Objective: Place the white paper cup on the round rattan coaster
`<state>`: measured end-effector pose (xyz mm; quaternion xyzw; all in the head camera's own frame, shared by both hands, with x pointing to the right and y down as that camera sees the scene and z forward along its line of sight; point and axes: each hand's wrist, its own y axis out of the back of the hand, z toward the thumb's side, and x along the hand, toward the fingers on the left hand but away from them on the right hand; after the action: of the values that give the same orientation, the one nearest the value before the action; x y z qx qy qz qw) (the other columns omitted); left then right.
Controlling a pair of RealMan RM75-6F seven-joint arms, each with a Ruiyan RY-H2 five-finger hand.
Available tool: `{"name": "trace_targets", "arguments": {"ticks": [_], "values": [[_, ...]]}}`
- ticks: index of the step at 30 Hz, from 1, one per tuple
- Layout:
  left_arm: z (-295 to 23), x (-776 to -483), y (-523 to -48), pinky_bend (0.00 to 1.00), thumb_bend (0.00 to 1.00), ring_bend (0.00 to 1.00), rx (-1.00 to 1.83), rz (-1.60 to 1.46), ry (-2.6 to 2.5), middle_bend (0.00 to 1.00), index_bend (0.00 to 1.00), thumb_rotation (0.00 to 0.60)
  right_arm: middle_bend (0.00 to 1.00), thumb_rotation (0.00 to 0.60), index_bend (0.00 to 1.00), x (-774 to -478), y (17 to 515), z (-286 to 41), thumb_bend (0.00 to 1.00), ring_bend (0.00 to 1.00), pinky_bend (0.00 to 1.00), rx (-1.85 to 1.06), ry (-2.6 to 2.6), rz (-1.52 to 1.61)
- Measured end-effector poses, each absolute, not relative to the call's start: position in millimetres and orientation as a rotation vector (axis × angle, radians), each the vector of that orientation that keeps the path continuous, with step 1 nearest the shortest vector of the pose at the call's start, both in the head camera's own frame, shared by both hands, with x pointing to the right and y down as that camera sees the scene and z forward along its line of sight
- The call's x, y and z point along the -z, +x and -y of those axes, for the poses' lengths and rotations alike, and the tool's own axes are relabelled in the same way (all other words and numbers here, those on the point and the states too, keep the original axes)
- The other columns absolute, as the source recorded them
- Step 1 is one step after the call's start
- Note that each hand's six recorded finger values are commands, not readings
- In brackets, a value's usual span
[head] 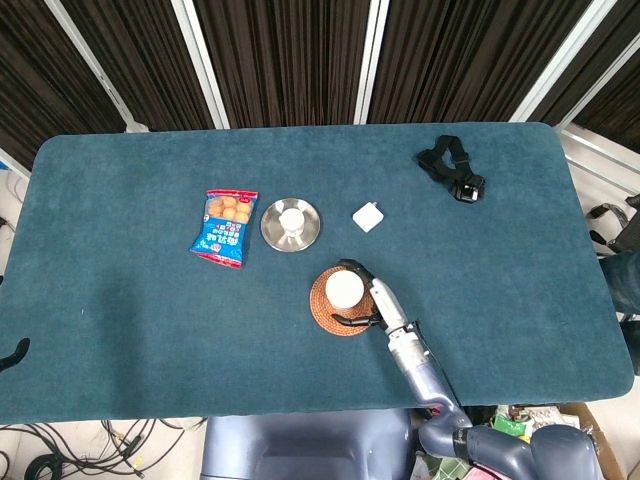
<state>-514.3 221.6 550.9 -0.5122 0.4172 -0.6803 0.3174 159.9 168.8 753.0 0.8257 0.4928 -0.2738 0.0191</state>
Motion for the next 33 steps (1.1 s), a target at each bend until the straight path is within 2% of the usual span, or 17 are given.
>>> {"name": "trace_targets", "arguments": {"ticks": [9,15,18,22,33], "values": [[-222,-551,-515,0.0,0.26,0.0,1.795,-1.097,-1.346,0.03,0.0,0.6,0.01,0.6,0.03,-746,173,-161,0.04,0.06,0.09,0.844,2.565,-1.559],[-221,-551,-515,0.0,0.26,0.0,1.795,-1.103,-1.351,0.03,0.0,0.6,0.02,0.6,0.01,-727,212,-146,0.04,0.06,0.09,0.904,2.635,-1.617],[-221,-552,-514,0.0,0.26,0.0,1.795,-1.102,-1.35,0.03,0.0,0.6,0.02,0.6,0.01,-713,244,-142,0.04,0.06,0.09,1.022,2.725,-1.62],[-221,-552,-513,0.0,0.26,0.0,1.795,-1.101,-1.347,0.03,0.0,0.6,0.02,0.6,0.01,-687,299,-138,0.04,0.06,0.09,1.331,2.909,-1.618],[-221,-551,-511,0.0,0.26,0.0,1.787,-1.102,-1.342,0.03,0.0,0.6,0.02,0.6,0.0,-627,385,-133,0.05,0.06,0.09,2.005,3.054,-1.626]]}}
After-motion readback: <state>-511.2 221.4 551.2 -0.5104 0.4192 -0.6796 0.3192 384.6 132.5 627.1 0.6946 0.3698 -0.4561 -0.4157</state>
